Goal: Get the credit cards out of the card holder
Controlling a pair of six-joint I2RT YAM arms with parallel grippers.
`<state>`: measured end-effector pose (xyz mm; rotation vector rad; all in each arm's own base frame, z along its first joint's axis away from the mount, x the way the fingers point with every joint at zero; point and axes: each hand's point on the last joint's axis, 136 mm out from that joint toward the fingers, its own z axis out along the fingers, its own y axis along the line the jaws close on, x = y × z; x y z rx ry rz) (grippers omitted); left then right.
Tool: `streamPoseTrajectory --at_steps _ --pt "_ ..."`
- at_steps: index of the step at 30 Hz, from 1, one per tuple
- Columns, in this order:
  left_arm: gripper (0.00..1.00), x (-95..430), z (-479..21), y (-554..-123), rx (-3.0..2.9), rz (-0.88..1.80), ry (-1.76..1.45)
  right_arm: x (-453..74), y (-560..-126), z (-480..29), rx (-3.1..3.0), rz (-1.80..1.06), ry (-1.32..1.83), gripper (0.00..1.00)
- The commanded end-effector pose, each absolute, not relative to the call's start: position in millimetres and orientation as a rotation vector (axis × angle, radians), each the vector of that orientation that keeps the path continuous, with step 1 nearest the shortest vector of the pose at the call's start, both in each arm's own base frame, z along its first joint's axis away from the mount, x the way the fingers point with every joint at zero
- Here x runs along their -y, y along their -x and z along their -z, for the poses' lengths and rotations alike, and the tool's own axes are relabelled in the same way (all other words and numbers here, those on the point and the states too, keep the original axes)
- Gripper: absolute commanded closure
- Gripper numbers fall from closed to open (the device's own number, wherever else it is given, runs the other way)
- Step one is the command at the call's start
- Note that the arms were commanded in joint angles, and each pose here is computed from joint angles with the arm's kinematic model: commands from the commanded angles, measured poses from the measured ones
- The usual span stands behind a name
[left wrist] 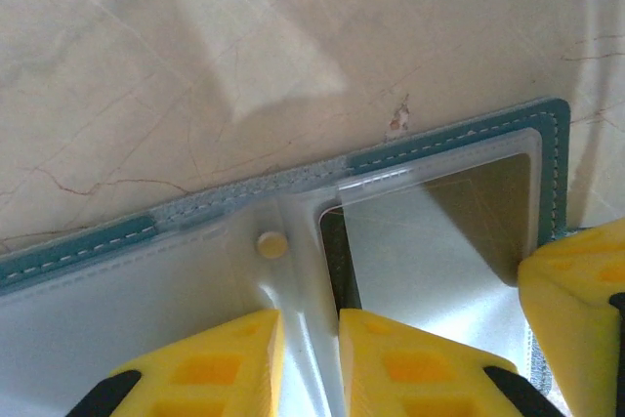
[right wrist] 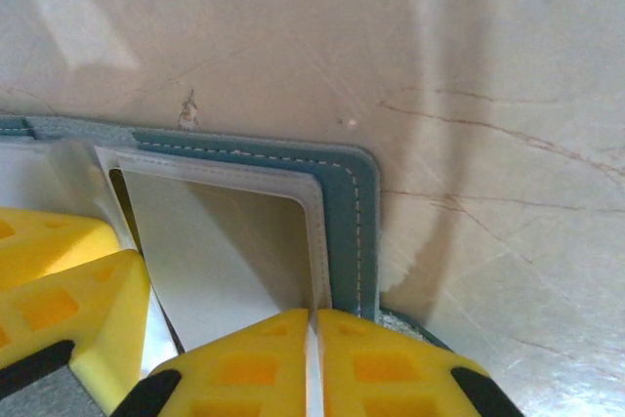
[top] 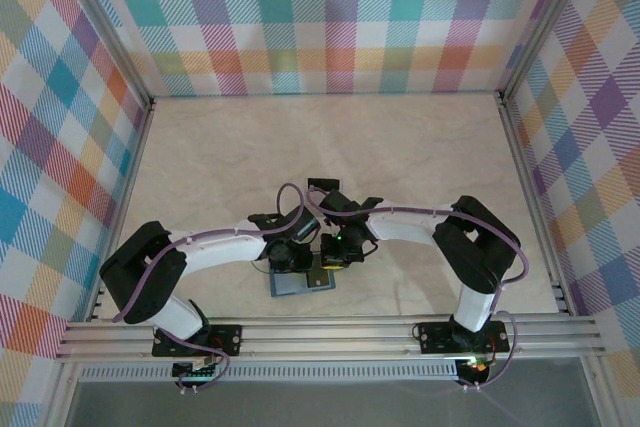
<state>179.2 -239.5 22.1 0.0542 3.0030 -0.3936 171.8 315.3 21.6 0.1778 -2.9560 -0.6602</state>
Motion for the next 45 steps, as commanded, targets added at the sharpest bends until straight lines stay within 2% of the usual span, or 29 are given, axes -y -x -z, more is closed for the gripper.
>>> streamPoseTrajectory --at_steps 1,12,17,23,32,38,45 --pt "0.76 231.5 -20.0 -171.1 -3.008 0.364 -0.070 -304.3 -160.0 -11.0 2.934 0.585 -0.196 0.86" --pt "0.75 232.4 -9.7 -165.6 -3.041 0.362 -0.094 -305.0 -158.6 -9.4 2.923 0.585 -0.191 0.86" --pt "0.73 216.9 -1.9 -165.1 -3.055 0.225 -0.101 -302.9 -157.3 -10.6 2.921 0.575 -0.195 0.86" --pt "0.77 197.9 -1.5 -163.0 -3.044 0.107 -0.108 -298.0 -155.5 -11.7 2.930 0.564 -0.183 0.85" --pt "0.83 195.2 -10.1 -161.4 -3.023 0.132 -0.121 -295.3 -155.7 -14.0 2.942 0.562 -0.163 0.73" --pt "0.83 206.3 -24.9 -164.2 -2.978 0.263 -0.100 -295.6 -155.8 -19.9 2.948 0.584 -0.158 0.74" --pt "0.74 227.4 -31.5 -163.3 -2.931 0.497 -0.045 -297.5 -155.6 -22.3 2.951 0.620 -0.149 0.74"
